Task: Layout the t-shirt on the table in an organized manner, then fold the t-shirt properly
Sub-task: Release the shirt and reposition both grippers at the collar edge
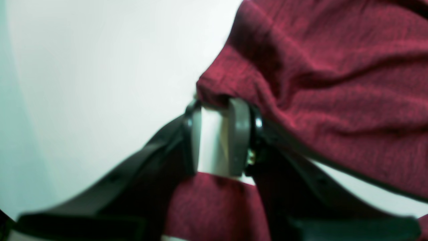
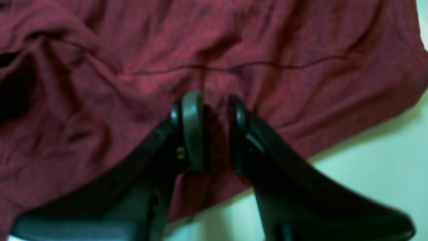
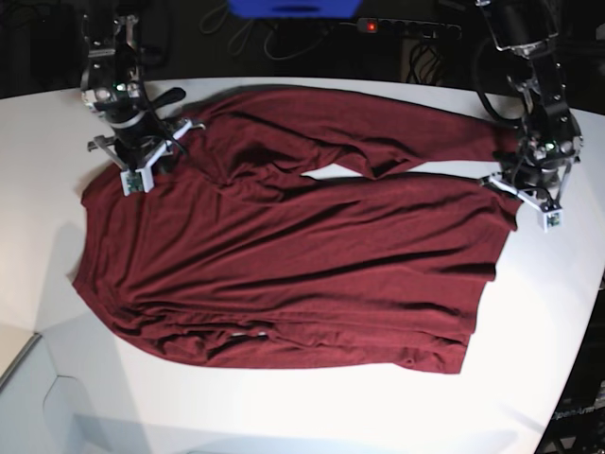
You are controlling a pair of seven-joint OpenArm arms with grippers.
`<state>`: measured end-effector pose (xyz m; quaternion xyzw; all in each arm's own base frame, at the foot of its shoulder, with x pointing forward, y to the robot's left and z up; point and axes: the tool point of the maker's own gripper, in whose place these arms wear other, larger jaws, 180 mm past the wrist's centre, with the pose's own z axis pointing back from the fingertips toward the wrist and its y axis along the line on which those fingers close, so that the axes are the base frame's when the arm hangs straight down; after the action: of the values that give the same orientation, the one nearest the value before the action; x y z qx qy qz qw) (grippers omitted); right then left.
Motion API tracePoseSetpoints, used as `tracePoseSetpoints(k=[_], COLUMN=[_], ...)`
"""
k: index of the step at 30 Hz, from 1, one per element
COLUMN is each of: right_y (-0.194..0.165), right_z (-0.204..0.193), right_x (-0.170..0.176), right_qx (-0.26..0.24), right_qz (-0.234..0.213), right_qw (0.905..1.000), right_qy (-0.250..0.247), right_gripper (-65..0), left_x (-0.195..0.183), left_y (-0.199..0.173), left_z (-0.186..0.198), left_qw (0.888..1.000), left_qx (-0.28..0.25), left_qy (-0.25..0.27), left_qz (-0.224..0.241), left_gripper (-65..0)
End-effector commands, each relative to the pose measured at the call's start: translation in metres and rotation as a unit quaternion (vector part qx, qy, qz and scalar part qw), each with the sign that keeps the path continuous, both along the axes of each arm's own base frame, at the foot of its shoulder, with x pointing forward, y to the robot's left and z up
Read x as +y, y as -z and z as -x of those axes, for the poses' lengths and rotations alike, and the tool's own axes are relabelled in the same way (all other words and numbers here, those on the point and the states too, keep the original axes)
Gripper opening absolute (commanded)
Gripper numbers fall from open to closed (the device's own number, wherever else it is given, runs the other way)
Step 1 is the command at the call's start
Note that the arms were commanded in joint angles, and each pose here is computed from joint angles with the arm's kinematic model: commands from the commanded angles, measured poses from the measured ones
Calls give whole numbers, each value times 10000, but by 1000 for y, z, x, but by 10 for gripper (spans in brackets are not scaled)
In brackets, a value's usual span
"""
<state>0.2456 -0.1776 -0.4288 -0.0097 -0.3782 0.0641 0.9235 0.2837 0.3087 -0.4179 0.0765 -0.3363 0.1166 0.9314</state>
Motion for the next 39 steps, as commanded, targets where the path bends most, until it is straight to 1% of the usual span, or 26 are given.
tracePoseSetpoints(k=[1,4,7,10,14,17,20,22,27,30,31,32,33,34,35,37,39], right_y=[0,3,0,-2,-5,-9,-10,-20,-45,-69,-76,-82,-89,-94,-95,-91,-86], right_z=[3,17,24,29,33,31,28,15,0,-8,-10,-12,-13,-14,-13,-5,1], right_x=[-8,-26,-36,-36,-31,-29,-29,-31,-28,-31,-30,-30,-32,-33,-33,-32,-32], right_qx=[57,158,166,166,152,92,54,-163,-634,-962,-1054,-1137,-1216,-1286,-1301,-1202,-1112], right_qz=[132,236,302,317,296,286,284,288,309,356,349,353,386,401,416,416,412], right_qw=[9999,9994,9988,9988,9991,9992,9992,9990,9972,9943,9934,9924,9912,9902,9900,9913,9924], right_qy=[26,220,337,330,281,275,277,290,234,277,293,315,339,355,354,343,341], right_gripper=[-514,-514,-514,-514,-514,-514,-514,-514,-514,-510,-510,-509,-505,-489,-466,-407,-360], left_x=[8,8,8,12,14,13,11,8,0,-10,-9,-8,-7,-8,-9,-10,-12], left_y=[-9,-5,2,7,6,-4,-21,-33,-75,-95,-98,-98,-97,-94,-90,-77,-69], left_z=[-3,6,17,28,30,26,19,10,-5,-7,-3,3,9,14,19,36,55], left_qw=[9999,9999,9999,9996,9995,9995,9990,9983,9935,9902,9898,9906,9916,9930,9944,9968,9970], left_qx=[-116,-42,81,213,221,109,-137,-329,-866,-1146,-1153,-1079,-987,-848,-698,-344,-111], left_qy=[-16,-3,1,11,27,65,139,179,328,384,369,352,334,337,328,300,352], left_qz=[-126,-146,-150,-199,-244,-299,-401,-449,-655,-699,-747,-762,-766,-752,-724,-650,-680], left_gripper=[-508,-508,-508,-508,-508,-509,-509,-509,-508,-506,-505,-495,-465,-422,-365,-257,-185])
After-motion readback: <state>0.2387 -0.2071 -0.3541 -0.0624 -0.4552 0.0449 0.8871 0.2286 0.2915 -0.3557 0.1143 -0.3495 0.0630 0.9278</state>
